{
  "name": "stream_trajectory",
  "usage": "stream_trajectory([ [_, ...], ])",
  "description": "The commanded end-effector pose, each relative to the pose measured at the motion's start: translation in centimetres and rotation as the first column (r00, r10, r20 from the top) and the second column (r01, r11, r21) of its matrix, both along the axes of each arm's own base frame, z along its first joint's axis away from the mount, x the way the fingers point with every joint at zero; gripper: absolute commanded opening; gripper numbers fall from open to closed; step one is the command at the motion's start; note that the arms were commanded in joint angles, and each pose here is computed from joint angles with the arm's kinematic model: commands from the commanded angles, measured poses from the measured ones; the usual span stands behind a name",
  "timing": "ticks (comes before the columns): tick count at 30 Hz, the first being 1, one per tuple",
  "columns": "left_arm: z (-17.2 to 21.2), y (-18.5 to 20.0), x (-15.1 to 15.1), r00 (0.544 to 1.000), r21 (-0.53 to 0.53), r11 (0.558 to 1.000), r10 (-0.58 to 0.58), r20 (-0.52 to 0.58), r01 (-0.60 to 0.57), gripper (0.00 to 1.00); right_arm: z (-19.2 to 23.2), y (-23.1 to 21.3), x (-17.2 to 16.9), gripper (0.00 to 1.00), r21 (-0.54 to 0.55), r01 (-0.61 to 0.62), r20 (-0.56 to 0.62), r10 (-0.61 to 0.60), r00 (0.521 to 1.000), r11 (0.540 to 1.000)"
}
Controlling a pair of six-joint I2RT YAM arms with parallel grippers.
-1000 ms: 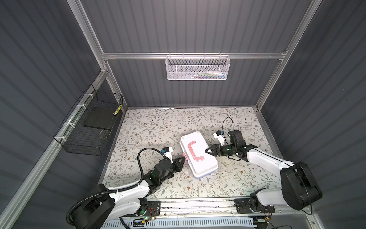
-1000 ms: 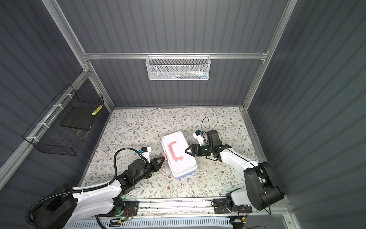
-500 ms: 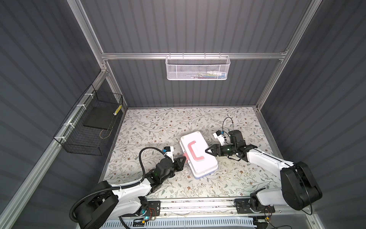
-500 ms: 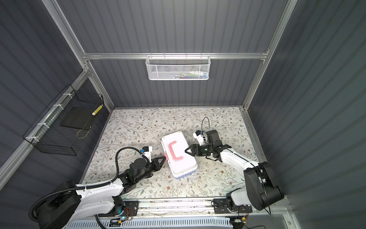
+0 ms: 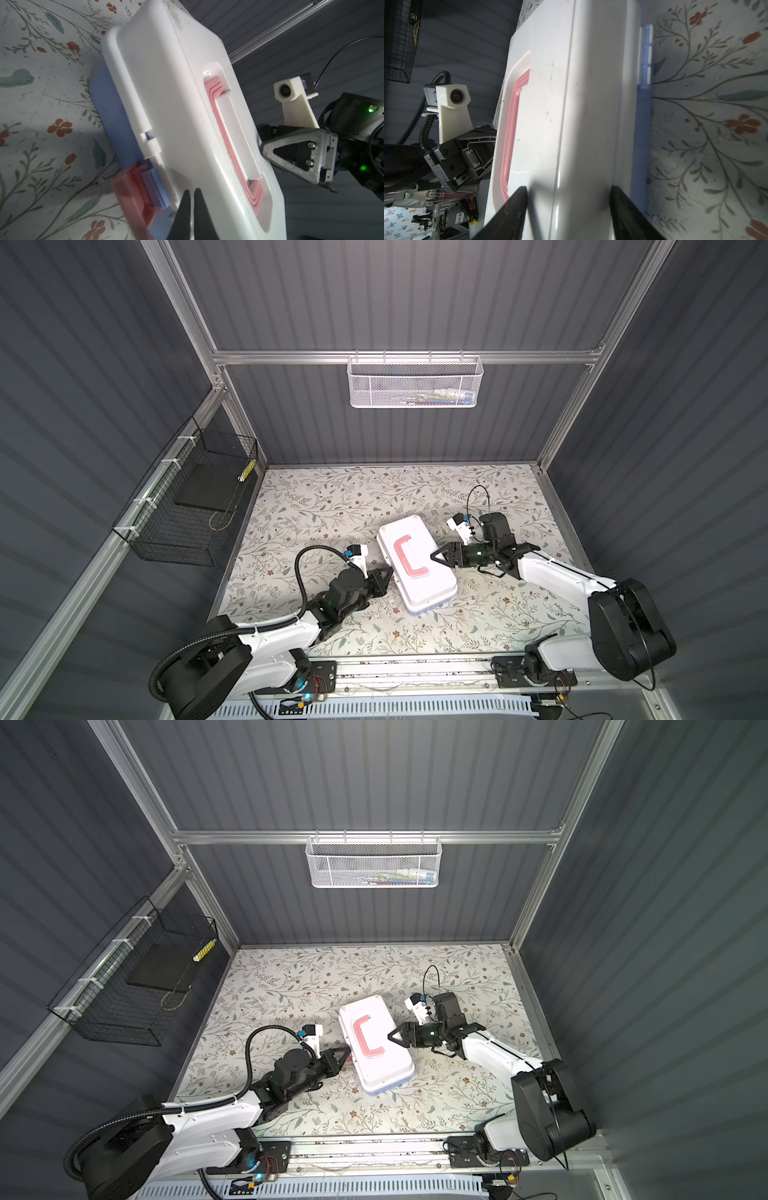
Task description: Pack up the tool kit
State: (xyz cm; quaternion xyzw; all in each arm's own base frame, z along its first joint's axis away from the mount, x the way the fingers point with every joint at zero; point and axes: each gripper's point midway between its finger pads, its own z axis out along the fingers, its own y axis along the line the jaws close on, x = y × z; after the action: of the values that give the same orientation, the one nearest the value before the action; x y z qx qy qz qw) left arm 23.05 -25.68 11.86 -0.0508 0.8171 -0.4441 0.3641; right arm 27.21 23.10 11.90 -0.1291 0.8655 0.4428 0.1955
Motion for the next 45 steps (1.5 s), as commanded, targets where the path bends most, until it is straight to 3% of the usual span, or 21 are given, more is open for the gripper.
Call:
stream_trajectory([
  [1,1.1,0.6,0.4,0.999,0.050,0.999,0.020,0.025,-0.022,0.09,-0.5,0.1,-0.6,0.65,-0.001,-0.013,-0.016,0.013,1.000,1.000],
  [8,-0.5,6.0,-0.3,0.985,0.236,0.958,0.170,-0.003,-0.165,0.15,-0.5,0.1,-0.6,0.65,-0.002,-0.015,-0.013,0.015,1.000,1.000],
  [13,-2.7,7.7,-0.5,0.974,0.271,0.943,0.217,-0.060,-0.193,0.16,-0.6,0.1,-0.5,0.65,0.000,-0.015,-0.015,0.015,1.000,1.000],
  [20,-3.6,4.8,0.7,0.986,0.299,0.949,0.137,-0.096,-0.102,0.09,-0.6,0.1,-0.6,0.65,-0.002,-0.014,-0.017,0.014,1.000,1.000],
  [28,-1.6,1.1,2.1,0.997,0.267,0.964,0.032,-0.075,-0.011,0.04,-0.9,-0.1,-0.8,0.65,-0.006,-0.006,-0.020,0.006,1.000,1.000],
  [45,-1.0,-0.8,2.2,0.996,0.186,0.982,-0.023,-0.082,0.038,0.02,-1.2,0.1,-0.9,0.65,0.007,-0.009,-0.033,0.009,0.999,1.000],
])
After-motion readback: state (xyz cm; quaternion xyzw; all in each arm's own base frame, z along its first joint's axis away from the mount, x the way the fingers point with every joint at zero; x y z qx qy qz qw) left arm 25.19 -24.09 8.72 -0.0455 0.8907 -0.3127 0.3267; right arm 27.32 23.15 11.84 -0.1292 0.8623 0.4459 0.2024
